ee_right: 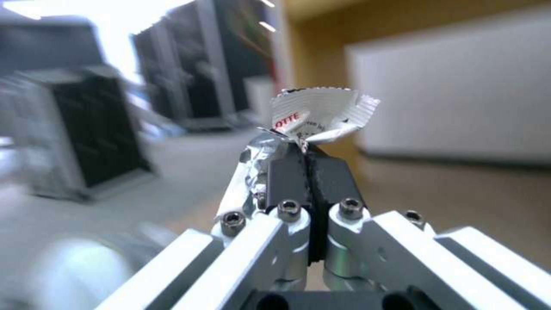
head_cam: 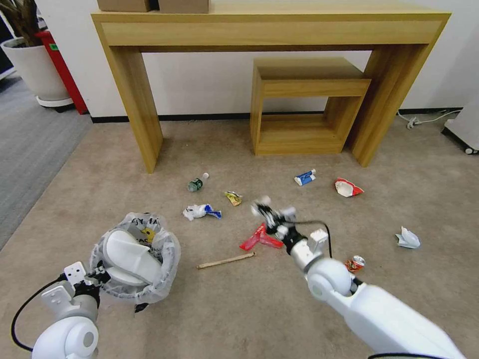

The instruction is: Pick up the trash bin and place the garbage on the floor into it.

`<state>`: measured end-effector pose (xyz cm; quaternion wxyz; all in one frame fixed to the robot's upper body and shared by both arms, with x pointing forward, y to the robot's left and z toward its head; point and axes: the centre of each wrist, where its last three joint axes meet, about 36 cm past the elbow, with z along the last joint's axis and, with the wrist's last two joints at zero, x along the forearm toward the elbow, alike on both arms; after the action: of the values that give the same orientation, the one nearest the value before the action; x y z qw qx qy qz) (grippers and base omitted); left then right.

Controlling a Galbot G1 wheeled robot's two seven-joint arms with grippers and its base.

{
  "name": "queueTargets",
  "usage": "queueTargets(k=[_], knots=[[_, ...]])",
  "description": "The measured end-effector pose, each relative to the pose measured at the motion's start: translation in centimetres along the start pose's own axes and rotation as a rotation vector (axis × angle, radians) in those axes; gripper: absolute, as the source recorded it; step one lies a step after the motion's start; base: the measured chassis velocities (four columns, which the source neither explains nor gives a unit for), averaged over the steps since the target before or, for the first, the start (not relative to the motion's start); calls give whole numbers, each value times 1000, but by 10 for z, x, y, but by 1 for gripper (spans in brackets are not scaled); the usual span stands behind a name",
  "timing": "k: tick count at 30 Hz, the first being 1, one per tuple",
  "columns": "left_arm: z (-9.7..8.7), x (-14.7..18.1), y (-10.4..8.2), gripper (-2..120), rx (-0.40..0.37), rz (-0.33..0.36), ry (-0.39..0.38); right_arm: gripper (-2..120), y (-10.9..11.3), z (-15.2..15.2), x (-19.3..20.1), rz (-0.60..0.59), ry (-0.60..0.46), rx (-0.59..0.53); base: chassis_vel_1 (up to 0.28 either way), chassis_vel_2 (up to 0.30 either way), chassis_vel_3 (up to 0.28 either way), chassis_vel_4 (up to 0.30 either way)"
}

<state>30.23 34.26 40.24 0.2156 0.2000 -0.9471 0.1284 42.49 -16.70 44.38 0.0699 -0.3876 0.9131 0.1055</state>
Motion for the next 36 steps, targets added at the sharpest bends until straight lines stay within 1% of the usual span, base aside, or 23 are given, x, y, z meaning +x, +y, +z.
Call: queueTargets(k=[1, 4, 5, 6, 8, 9, 10, 11, 13, 14, 16, 17, 18, 20, 21, 22, 25, 30, 34, 36], knots=[[0, 0, 0, 0, 0, 0, 0, 0, 0, 0, 0, 0, 0, 0, 0, 0, 0, 0], [-2, 4, -4, 0, 1, 10, 5, 0, 24, -20, -18, -175, -44, -34, 0, 0, 0, 0], [-3, 5, -5, 0, 2, 13, 6, 0, 34, -22, -21, -214, -40, -56, 0, 0, 0, 0], [-3, 5, -5, 0, 2, 13, 6, 0, 34, -22, -21, -214, -40, -56, 0, 0, 0, 0], [-5, 7, -7, 0, 4, 17, 7, 0, 57, -27, -29, -266, -2, -110, 0, 0, 0, 0], [-6, 8, -8, 0, 6, 18, 7, 0, 67, -26, -32, -272, 30, -133, 0, 0, 0, 0], [-6, 8, -8, 0, 6, 18, 7, 0, 67, -26, -32, -272, 30, -133, 0, 0, 0, 0], [-7, 9, -9, 0, 8, 19, 7, 0, 78, -23, -35, -270, 75, -156, 0, 0, 0, 0], [-9, 11, -11, 0, 13, 24, 4, 0, 95, -15, -43, -242, 175, -168, 0, 0, 0, 0], [-9, 11, -11, 0, 13, 24, 4, 0, 95, -15, -43, -242, 175, -168, 0, 0, 0, 0], [-11, 14, -13, 0, 19, 30, -1, 0, 105, 0, -52, -205, 268, -140, 0, 0, 0, 0], [-12, 16, -14, 0, 21, 32, -3, 0, 109, 4, -56, -185, 297, -130, 0, 0, 0, 0], [-12, 16, -14, 0, 21, 32, -3, 0, 109, 4, -56, -185, 297, -130, 0, 0, 0, 0], [-15, 20, -14, 0, 26, 37, -10, 0, 124, 18, -69, -147, 367, -108, 0, 0, 0, 0], [-16, 22, -15, 0, 27, 39, -12, 0, 131, 24, -76, -149, 374, -102, 0, 0, 0, 0], [-16, 22, -15, 0, 27, 39, -12, 0, 131, 24, -76, -149, 374, -102, 0, 0, 0, 0], [-20, 26, -14, 0, 28, 43, -12, 0, 154, 29, -95, -175, 390, -104, 0, 0, 0, 0], [-26, 29, -13, 0, 33, 48, -6, 0, 163, 31, -105, -189, 396, -94, 0, 0, 0, 0], [-28, 30, -12, 0, 26, 51, -3, 0, 170, 32, -107, -177, 428, -79, 0, 0, 0, 0], [-29, 31, -12, 0, 24, 52, -3, 0, 176, 35, -108, -149, 462, -61, 0, 0, 0, 0]])
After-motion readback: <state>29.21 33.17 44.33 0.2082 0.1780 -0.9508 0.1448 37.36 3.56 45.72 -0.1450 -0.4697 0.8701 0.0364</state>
